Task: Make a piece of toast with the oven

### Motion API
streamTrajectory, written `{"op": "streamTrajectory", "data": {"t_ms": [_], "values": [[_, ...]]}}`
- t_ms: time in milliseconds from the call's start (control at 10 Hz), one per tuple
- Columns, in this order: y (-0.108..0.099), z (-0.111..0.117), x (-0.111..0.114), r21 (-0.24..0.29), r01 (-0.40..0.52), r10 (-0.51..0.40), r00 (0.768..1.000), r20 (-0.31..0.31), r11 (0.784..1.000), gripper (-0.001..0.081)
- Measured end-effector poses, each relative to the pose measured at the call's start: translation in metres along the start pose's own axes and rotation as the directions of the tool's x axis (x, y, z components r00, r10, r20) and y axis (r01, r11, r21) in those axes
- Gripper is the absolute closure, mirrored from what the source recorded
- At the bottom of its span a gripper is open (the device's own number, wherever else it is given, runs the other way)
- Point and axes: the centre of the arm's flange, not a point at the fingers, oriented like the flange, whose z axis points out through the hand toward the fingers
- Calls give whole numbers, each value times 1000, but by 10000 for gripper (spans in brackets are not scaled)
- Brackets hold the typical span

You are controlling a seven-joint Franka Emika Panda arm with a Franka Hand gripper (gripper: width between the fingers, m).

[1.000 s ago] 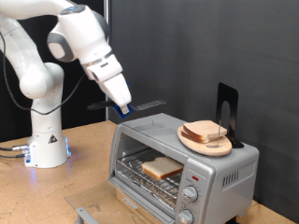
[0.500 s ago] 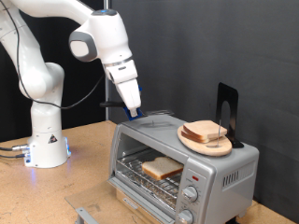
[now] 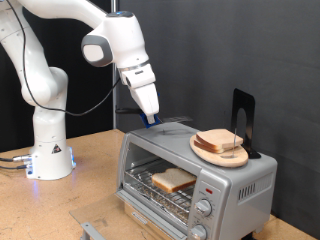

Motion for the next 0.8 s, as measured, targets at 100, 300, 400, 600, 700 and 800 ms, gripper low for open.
{"op": "streamTrajectory", "data": {"t_ms": [100,300,400,600,700,800], "values": [[-4,2,1,-7,-8,8,1000,6,1000,402],[-15,15,7,-40,-12,13,999,39,999,402],[-21,22,12,-55,-7,10,999,53,998,402],[-31,32,18,-65,3,1,997,71,998,402],[-35,35,19,-63,6,-1,997,73,998,402],[-37,36,20,-58,9,-5,998,66,998,402]]}}
